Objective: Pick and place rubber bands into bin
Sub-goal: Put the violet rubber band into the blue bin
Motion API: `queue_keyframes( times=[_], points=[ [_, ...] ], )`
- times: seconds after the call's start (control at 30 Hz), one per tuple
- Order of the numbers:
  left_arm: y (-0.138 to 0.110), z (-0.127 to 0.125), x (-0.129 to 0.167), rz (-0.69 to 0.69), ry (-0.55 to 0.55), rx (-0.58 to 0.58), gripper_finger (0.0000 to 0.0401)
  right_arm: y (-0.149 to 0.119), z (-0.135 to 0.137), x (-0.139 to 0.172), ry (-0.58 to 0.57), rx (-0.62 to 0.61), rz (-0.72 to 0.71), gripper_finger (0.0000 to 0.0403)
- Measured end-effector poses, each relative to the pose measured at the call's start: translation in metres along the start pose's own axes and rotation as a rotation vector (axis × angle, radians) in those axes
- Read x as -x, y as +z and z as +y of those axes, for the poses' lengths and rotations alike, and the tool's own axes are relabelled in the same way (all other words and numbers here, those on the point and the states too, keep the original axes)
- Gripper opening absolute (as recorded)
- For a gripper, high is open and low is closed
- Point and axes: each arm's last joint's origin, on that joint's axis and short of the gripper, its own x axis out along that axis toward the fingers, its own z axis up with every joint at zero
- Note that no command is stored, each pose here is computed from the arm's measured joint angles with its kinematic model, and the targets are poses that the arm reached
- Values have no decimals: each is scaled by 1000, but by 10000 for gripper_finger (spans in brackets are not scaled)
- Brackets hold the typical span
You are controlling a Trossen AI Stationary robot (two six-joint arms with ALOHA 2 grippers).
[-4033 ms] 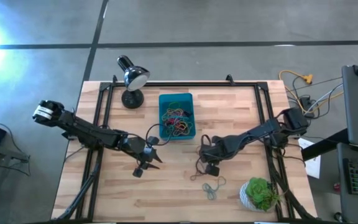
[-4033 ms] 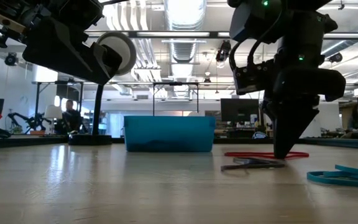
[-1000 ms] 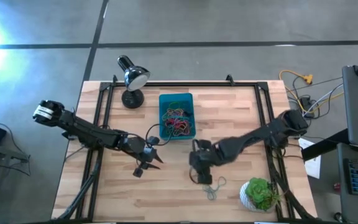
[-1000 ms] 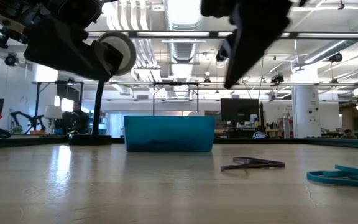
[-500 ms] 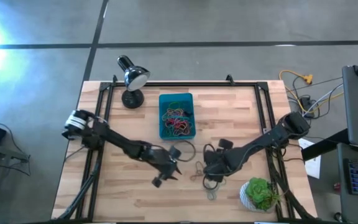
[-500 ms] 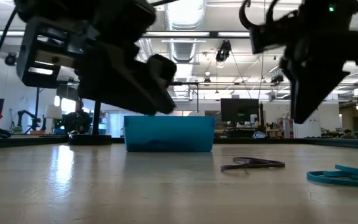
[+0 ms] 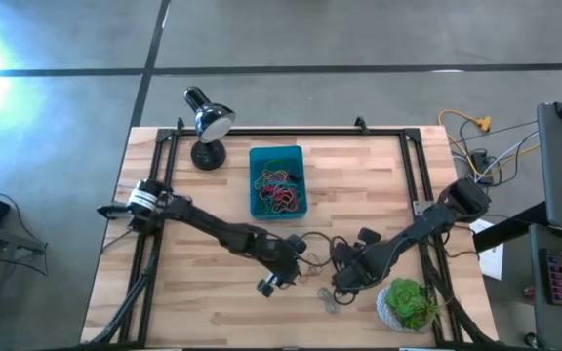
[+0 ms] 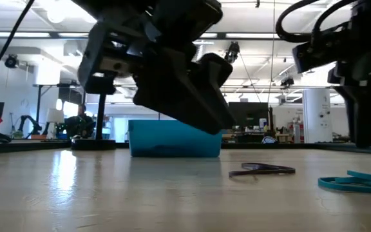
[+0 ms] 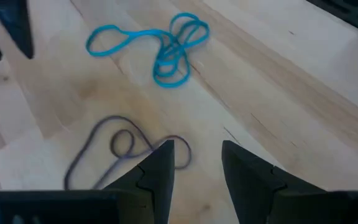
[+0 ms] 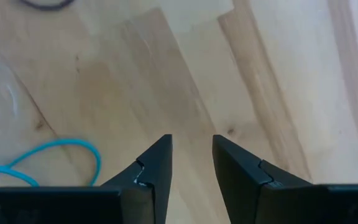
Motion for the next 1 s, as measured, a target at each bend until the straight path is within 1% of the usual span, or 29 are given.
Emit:
queue_keyframes(
  times=[0.27,0.33,0.67,0.83,1.0],
  points=[
    [5,10,-19,34,-6,-19,118,-10,3,1,-2,-31,-2,103],
    [2,9,-23,54,-13,-18,118,-10,3,0,-3,-33,-2,100],
    [-4,9,-38,70,-27,-12,118,-11,2,-1,-8,-32,-3,85],
    [-5,11,-44,70,-31,1,118,-10,3,0,-8,-33,-10,76],
    [-9,16,-47,73,-25,60,118,-10,3,0,-9,-51,-12,69]
  ],
)
